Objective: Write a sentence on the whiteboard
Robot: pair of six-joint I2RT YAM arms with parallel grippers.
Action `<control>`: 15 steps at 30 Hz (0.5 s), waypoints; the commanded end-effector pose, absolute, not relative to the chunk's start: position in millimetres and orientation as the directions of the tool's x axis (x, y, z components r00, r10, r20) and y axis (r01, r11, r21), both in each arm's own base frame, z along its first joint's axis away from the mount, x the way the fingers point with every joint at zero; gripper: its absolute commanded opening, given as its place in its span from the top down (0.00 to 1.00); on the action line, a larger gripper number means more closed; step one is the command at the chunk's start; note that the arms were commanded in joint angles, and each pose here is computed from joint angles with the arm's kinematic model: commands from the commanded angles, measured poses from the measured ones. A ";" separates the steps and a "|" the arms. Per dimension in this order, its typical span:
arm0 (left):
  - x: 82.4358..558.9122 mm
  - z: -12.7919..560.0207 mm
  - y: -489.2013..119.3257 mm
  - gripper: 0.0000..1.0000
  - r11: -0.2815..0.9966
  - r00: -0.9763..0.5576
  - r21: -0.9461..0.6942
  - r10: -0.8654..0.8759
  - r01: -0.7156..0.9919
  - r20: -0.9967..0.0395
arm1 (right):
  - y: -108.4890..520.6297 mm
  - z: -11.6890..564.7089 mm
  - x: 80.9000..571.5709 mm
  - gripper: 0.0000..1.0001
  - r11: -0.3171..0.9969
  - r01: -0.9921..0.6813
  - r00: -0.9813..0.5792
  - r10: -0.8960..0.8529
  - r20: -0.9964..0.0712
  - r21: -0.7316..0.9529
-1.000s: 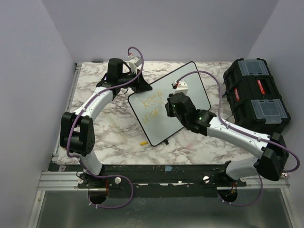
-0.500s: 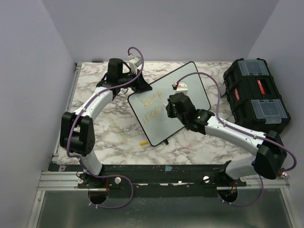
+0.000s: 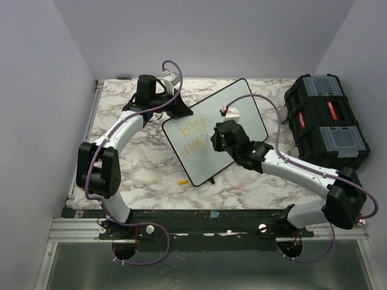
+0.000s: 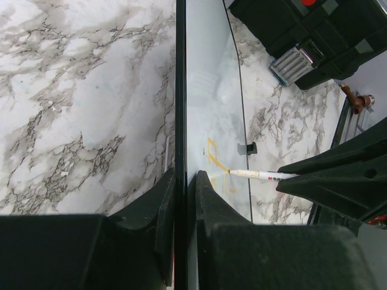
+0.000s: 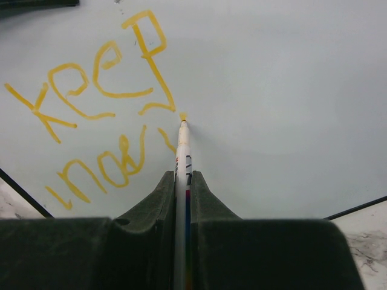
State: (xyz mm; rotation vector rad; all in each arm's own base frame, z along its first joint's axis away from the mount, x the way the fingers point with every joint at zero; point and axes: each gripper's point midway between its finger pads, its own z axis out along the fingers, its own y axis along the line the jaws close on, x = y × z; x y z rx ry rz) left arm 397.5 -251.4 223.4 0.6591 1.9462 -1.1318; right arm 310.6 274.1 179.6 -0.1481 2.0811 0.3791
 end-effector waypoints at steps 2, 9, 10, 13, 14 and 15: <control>372.0 204.6 -265.4 1.00 0.392 -0.549 -0.462 0.146 0.795 -0.823 | 263.9 147.6 293.5 1.00 0.945 -0.254 -0.586 0.017 -0.810 0.204; 371.3 204.8 -265.7 1.00 0.389 -0.551 -0.465 0.145 0.795 -0.822 | 265.4 150.3 295.0 0.99 0.945 -0.255 -0.583 0.019 -0.813 0.205; 371.6 204.2 -265.6 1.00 0.390 -0.552 -0.465 0.145 0.795 -0.821 | 266.0 151.9 296.3 0.99 0.945 -0.254 -0.579 0.020 -0.815 0.204; 371.9 203.4 -265.7 1.00 0.391 -0.553 -0.466 0.146 0.794 -0.820 | 267.7 158.4 302.1 0.99 0.948 -0.250 -0.563 0.021 -0.826 0.195; 371.6 203.6 -265.6 1.00 0.391 -0.554 -0.466 0.146 0.793 -0.820 | 268.6 160.2 304.0 0.99 0.949 -0.250 -0.559 0.020 -0.829 0.192; 371.4 202.9 -265.6 1.00 0.392 -0.555 -0.467 0.147 0.793 -0.819 | 269.1 162.6 306.6 0.99 0.950 -0.249 -0.553 0.019 -0.833 0.187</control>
